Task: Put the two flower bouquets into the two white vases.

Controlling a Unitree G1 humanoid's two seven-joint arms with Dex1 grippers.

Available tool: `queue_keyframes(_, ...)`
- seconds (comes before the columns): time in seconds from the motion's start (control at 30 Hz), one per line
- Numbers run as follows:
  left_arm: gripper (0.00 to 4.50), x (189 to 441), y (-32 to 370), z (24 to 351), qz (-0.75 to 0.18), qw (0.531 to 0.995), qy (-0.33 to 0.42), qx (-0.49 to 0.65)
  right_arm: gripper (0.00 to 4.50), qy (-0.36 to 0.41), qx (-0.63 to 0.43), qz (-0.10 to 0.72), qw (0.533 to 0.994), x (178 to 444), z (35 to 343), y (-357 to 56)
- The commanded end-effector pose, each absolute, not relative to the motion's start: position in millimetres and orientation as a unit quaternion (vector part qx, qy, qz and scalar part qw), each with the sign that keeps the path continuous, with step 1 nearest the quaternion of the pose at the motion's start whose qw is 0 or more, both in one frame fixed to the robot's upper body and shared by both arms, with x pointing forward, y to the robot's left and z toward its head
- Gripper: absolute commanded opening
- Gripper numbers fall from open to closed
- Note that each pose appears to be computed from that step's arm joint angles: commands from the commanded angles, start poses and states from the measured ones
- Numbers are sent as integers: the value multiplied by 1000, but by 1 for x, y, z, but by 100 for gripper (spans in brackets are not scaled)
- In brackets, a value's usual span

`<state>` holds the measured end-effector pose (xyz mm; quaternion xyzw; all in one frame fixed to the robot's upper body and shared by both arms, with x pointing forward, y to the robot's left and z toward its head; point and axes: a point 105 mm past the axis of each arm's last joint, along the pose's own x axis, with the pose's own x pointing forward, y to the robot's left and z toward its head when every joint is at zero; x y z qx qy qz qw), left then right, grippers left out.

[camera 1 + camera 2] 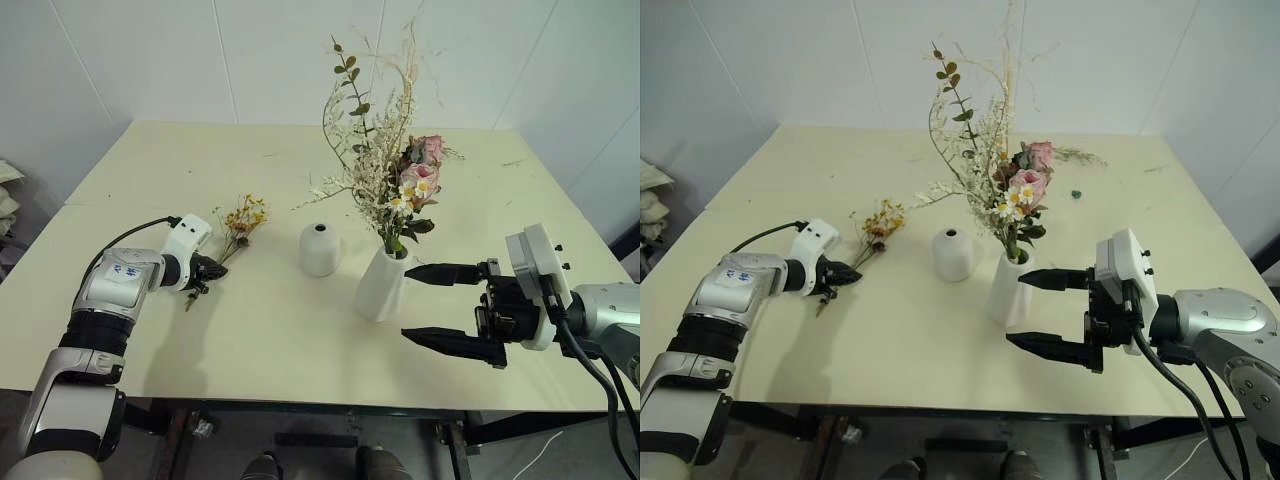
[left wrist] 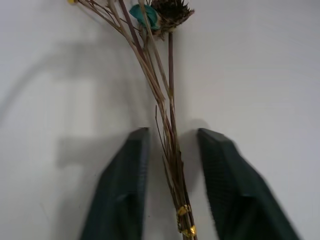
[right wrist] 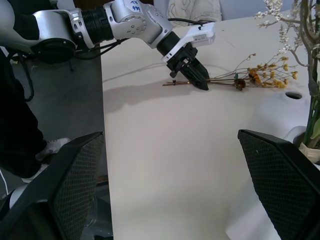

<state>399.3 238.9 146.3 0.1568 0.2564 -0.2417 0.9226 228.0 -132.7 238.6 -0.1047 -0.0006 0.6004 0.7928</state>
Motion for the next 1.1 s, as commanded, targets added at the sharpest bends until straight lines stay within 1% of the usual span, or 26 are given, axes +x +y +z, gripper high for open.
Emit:
queue_keyframes(0.03,25,400,250,144,-220,922,272,167,450,-19,-114,591,798,227,247,-136)
queue_keyframes(0.07,3,400,251,146,-220,922,269,169,450,-19,-114,590,799,227,247,-136)
queue_keyframes(0.27,3,404,247,158,-224,929,241,170,450,-18,-116,586,802,226,246,-139)
queue_keyframes(0.33,3,406,244,168,-229,934,212,175,450,-19,-115,582,805,226,246,-140)
queue_keyframes(0.47,3,416,231,202,-242,950,112,162,450,-11,-116,571,813,227,242,-147)
queue_keyframes(0.57,3,422,216,244,-254,959,-19,127,450,-6,-117,560,820,229,240,-155)
queue_keyframes(0.63,3,422,208,260,-272,955,-70,100,450,-1,-118,552,825,231,238,-160)
queue_keyframes(0.7,3,418,200,271,-297,944,-111,87,450,0,-118,541,833,234,236,-166)
queue_keyframes(0.8,3,412,189,287,-347,924,-158,20,450,7,-119,522,844,238,232,-177)
queue_keyframes(0.87,3,401,179,301,-402,891,-210,-20,450,9,-122,509,852,241,230,-185)
queue_keyframes(0.93,3,390,169,310,-458,852,-252,-34,450,10,-123,503,856,243,228,-189)
queue_keyframes(1.1,3,385,159,320,-500,812,-292,-74,450,11,-126,491,862,248,226,-197)
